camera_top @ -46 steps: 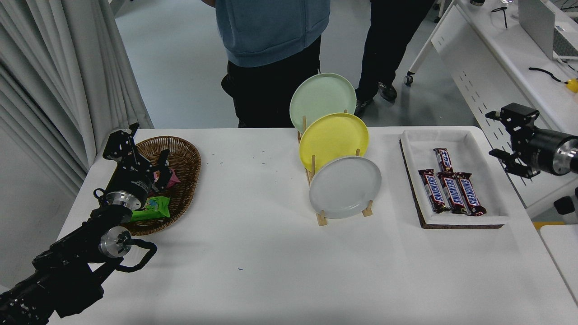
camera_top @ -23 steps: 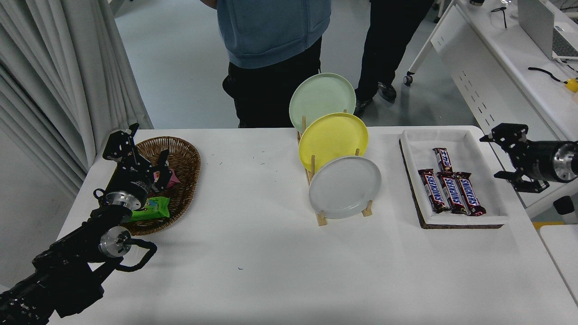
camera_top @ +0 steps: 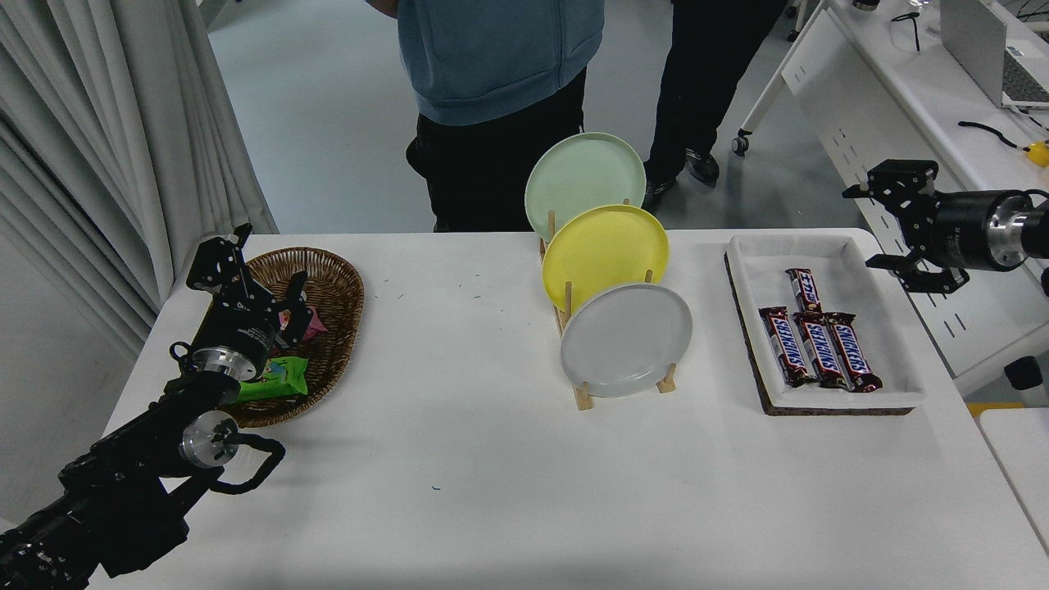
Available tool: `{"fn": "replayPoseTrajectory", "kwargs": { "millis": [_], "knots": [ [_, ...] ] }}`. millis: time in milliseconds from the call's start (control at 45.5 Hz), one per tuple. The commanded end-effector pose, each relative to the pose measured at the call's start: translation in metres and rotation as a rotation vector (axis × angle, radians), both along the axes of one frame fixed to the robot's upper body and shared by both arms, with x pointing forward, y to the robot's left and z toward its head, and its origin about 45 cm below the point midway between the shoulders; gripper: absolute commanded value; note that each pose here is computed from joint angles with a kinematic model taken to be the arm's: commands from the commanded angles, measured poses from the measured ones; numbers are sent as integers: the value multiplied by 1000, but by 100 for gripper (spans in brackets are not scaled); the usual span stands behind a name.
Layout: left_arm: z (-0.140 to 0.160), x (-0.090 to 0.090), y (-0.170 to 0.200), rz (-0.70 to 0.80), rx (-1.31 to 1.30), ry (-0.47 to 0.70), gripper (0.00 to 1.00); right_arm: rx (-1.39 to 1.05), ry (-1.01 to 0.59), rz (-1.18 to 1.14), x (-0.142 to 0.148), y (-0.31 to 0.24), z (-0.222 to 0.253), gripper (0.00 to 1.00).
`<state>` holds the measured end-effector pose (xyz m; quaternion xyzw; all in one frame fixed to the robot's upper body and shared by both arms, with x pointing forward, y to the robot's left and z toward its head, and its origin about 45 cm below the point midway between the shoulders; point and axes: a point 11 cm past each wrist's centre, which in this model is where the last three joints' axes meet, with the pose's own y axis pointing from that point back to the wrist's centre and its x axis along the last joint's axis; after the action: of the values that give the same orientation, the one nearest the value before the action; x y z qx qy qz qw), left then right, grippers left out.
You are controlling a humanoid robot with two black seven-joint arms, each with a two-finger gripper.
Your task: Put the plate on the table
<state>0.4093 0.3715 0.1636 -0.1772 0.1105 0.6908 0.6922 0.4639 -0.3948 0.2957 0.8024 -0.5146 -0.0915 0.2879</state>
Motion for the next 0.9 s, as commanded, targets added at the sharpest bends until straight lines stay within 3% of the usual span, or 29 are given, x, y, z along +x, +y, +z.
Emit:
{"fn": "replayPoseTrajectory", "kwargs": {
  "millis": [0,286,527,879],
  "knots": [
    [0,0,0,-1,0,0,100,74,40,-42,-11,46,-19,99],
    [0,0,0,0,0,1,100,22,22,-133,-28,87,-21,99],
    [0,0,0,-1,0,0,100,103,96,-287,-33,129,-36,99],
    [0,0,0,-1,0,0,100,149,173,-224,-40,192,-75,99]
  ]
}}
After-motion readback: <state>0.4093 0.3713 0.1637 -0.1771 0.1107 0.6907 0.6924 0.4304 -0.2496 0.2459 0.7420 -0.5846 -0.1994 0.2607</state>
